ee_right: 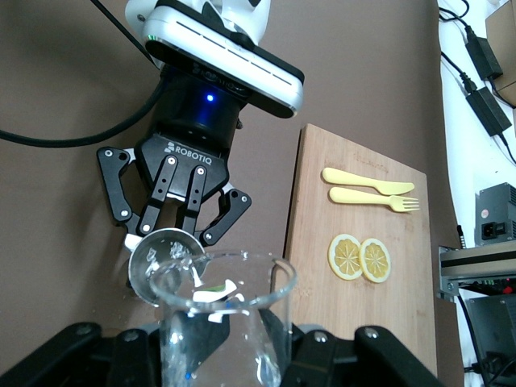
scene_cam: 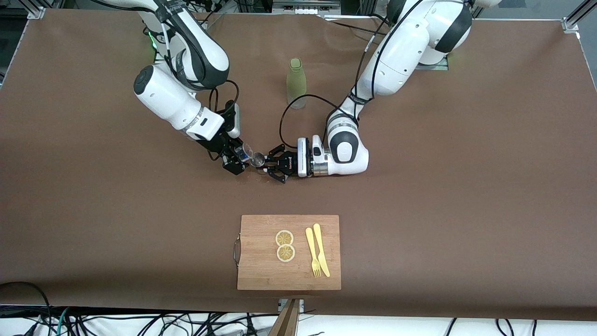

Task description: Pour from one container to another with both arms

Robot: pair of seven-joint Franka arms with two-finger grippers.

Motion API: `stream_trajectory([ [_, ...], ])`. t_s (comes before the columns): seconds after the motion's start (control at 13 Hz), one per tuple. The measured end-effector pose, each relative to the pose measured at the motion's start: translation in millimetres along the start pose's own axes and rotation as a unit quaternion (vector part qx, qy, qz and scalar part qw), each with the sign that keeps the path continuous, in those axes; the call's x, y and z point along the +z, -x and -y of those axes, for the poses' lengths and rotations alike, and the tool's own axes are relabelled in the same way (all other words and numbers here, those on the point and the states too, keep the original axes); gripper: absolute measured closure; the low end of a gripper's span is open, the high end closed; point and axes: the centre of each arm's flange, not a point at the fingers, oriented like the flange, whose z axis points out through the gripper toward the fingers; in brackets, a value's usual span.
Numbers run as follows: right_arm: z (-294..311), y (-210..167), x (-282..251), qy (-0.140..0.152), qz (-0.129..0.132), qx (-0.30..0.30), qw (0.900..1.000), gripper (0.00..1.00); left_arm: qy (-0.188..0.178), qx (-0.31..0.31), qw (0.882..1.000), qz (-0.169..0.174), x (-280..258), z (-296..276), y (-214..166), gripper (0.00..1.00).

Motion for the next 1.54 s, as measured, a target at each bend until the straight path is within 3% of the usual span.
stream_trajectory([
  [0.38, 0.4, -3.1, 0.5, 0.004, 0.0, 0.004, 1.0, 0.77, 0.0, 0.0, 1.0, 0.0, -0.1, 0.1, 0.0, 0.79],
  [0.62, 2.5, 3.3, 0.5, 0.009, -0.014, 0.067, 0.998, 0.77, 0.0, 0.001, 1.0, 0.0, 0.1, 0.4, -0.5, 0.79],
  [0.77, 7.5, 9.5, 2.1, 0.009, -0.038, 0.137, 0.99, 0.77, 0.0, 0.001, 1.0, 0.0, 0.0, 0.7, -0.8, 0.79],
  [1.0, 15.1, 18.4, 4.1, 0.006, -0.082, 0.241, 0.967, 0.77, -0.001, 0.003, 1.0, 0.0, -0.3, 1.9, -1.8, 0.79],
  [1.54, 7.8, 86.3, -15.3, 0.001, -0.175, 0.405, 0.897, 0.77, -0.029, 0.033, 0.999, 0.012, -60.2, 37.3, -9.0, 0.79],
])
